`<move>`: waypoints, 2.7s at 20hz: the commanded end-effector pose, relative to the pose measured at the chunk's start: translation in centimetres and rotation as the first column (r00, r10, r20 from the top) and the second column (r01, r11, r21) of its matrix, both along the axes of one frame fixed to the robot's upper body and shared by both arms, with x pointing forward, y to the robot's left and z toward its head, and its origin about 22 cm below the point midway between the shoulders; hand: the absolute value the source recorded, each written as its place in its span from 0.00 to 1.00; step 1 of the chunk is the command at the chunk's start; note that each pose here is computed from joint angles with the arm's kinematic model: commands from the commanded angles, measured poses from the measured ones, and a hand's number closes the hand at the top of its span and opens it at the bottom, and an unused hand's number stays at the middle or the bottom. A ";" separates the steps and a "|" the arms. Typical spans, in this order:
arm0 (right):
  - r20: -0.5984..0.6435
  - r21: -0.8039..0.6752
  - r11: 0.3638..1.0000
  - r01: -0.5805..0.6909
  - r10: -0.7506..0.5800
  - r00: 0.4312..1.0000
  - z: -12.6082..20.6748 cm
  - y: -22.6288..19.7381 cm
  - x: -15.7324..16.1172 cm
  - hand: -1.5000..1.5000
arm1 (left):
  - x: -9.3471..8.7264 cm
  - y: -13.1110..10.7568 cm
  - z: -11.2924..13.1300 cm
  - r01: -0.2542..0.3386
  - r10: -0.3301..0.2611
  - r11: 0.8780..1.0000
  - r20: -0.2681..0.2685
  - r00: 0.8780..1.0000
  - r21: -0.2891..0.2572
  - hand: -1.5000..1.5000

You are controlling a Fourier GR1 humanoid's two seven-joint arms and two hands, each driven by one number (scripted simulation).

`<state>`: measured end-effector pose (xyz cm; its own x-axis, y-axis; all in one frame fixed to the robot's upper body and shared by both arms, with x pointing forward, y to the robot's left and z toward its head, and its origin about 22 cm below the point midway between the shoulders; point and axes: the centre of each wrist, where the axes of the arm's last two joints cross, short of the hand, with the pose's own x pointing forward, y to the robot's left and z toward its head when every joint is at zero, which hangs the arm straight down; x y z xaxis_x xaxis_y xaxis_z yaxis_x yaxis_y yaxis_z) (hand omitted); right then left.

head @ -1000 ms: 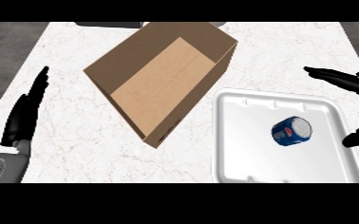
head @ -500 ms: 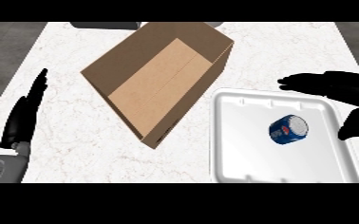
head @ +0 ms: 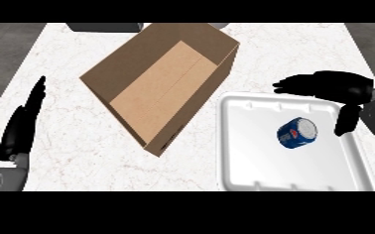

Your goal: Pick the can from the tray and place it in the cardboard box

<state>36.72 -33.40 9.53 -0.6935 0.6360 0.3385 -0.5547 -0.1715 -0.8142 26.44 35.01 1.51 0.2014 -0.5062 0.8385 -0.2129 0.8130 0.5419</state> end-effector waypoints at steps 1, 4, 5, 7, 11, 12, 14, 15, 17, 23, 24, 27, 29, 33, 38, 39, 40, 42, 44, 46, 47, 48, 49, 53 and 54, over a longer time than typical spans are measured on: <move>-0.081 0.028 0.997 -0.067 0.069 0.994 -2.1 -0.3 -0.5 0.00 | 0.7 1.3 1.1 -0.013 0.013 1.000 -0.009 1.000 -0.003 0.50; -0.114 0.001 0.998 -0.064 0.064 0.991 -1.5 1.3 0.1 0.00 | -0.1 0.0 -0.2 -0.028 0.028 1.000 0.001 1.000 -0.004 0.50; -0.097 0.031 0.996 -0.079 0.082 0.992 -0.7 0.6 0.6 0.00 | -0.7 0.9 -1.2 -0.010 0.010 1.000 -0.018 1.000 -0.010 0.50; -0.106 0.046 0.995 -0.084 0.089 0.990 0.5 1.6 0.8 0.00 | 0.2 0.6 0.7 -0.004 0.004 1.000 -0.010 1.000 0.006 0.50; -0.132 0.095 0.989 -0.114 0.126 0.983 -0.9 0.6 -0.9 0.00 | 0.7 1.1 2.7 -0.027 0.027 1.000 -0.016 1.000 0.001 0.50; -0.162 0.088 0.985 -0.146 0.159 0.974 -2.0 3.3 -0.9 0.00 | -0.4 1.6 0.2 -0.015 0.015 1.000 -0.012 1.000 -0.001 0.50; -0.142 0.114 0.982 -0.148 0.164 0.976 -0.4 0.0 -1.5 0.00 | -0.3 1.3 -0.7 -0.018 0.018 1.000 -0.011 1.000 0.004 0.50; -0.143 0.123 0.979 -0.162 0.179 0.973 -0.8 2.9 -1.8 0.00 | -0.5 1.3 0.5 -0.017 0.017 1.000 -0.006 1.000 -0.005 0.50; -0.140 0.126 0.980 -0.157 0.174 0.975 -0.6 0.8 -2.1 0.00 | -0.8 1.7 1.2 -0.035 0.035 0.999 -0.011 0.999 -0.002 0.50; -0.123 -0.003 0.986 -0.164 0.162 0.979 1.1 2.6 -3.1 0.00 | 0.1 1.4 0.4 -0.032 0.032 0.999 -0.007 0.999 0.007 0.50; -0.119 -0.040 0.992 -0.118 0.112 0.987 -1.4 2.7 -2.5 0.00 | -1.3 0.6 1.1 -0.004 0.004 1.000 -0.002 1.000 -0.001 0.50; -0.133 -0.059 0.992 -0.116 0.107 0.985 -1.0 3.1 -3.2 0.00 | 1.5 0.6 0.3 -0.020 0.020 1.000 0.008 1.000 0.001 0.50; -0.126 -0.065 0.993 -0.101 0.092 0.988 -3.2 5.2 -3.0 0.00 | 0.0 1.9 0.8 -0.031 0.031 0.999 -0.002 1.000 0.009 0.50; -0.044 -0.026 0.997 -0.067 0.066 0.997 -4.3 3.6 -2.9 1.00 | 0.3 -0.1 0.1 -0.015 0.015 1.000 0.005 1.000 -0.009 0.50; 0.102 0.074 0.995 -0.073 0.066 0.993 -5.2 5.5 -2.6 1.00 | 0.6 0.6 0.9 -0.010 0.010 1.000 -0.019 1.000 -0.002 0.50; 0.128 0.065 0.996 -0.062 0.053 0.990 -5.2 2.9 -2.6 1.00 | -0.1 1.5 0.4 -0.015 0.015 1.000 -0.004 1.000 -0.002 0.50; 0.144 0.072 0.995 -0.068 0.057 0.988 -6.2 4.0 -2.7 1.00 | -0.6 0.7 -0.6 -0.016 0.016 1.000 -0.009 1.000 -0.010 0.50; 0.170 0.110 0.993 0.048 -0.066 0.983 -7.1 6.6 -2.6 1.00 | 0.9 0.7 0.8 -0.026 0.026 1.000 -0.008 1.000 -0.011 0.50; 0.177 0.118 0.954 0.274 -0.292 0.940 -6.6 5.2 -2.5 1.00 | -0.5 1.8 0.6 -0.023 0.023 1.000 -0.020 1.000 0.004 0.50; 0.170 0.127 0.871 0.475 -0.491 0.854 -8.1 5.9 -2.6 1.00 | -1.0 1.5 -0.5 -0.031 0.031 1.000 -0.020 0.999 -0.003 0.50; 0.176 0.131 0.818 0.560 -0.575 0.799 -8.8 5.1 -2.9 1.00 | -0.4 1.7 0.7 -0.037 0.037 0.999 0.002 0.999 -0.003 0.50; 0.215 0.142 0.797 0.587 -0.604 0.767 -8.6 6.4 -2.7 1.00 | -0.1 0.9 0.4 -0.039 0.039 0.999 -0.011 0.999 -0.001 0.50; 0.259 0.182 0.784 0.593 -0.620 0.741 -6.5 5.7 -2.0 1.00 | -0.3 1.8 0.3 -0.038 0.038 0.999 -0.008 0.999 0.016 0.50; 0.414 0.263 0.738 0.621 -0.668 0.619 -3.4 7.8 -2.0 1.00 | -0.6 2.2 -0.1 -0.027 0.027 1.000 -0.015 1.000 -0.001 0.50; 0.414 0.274 0.728 0.629 -0.679 0.606 -4.1 8.5 -2.8 1.00 | -1.3 1.6 -0.6 -0.037 0.037 0.999 -0.015 0.999 0.011 0.50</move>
<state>34.23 -26.28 4.07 -0.2766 0.9396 0.2016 -0.1693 0.1588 -0.9727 25.55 36.36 1.19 0.2292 -0.5001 0.8351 -0.2312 0.8054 0.5458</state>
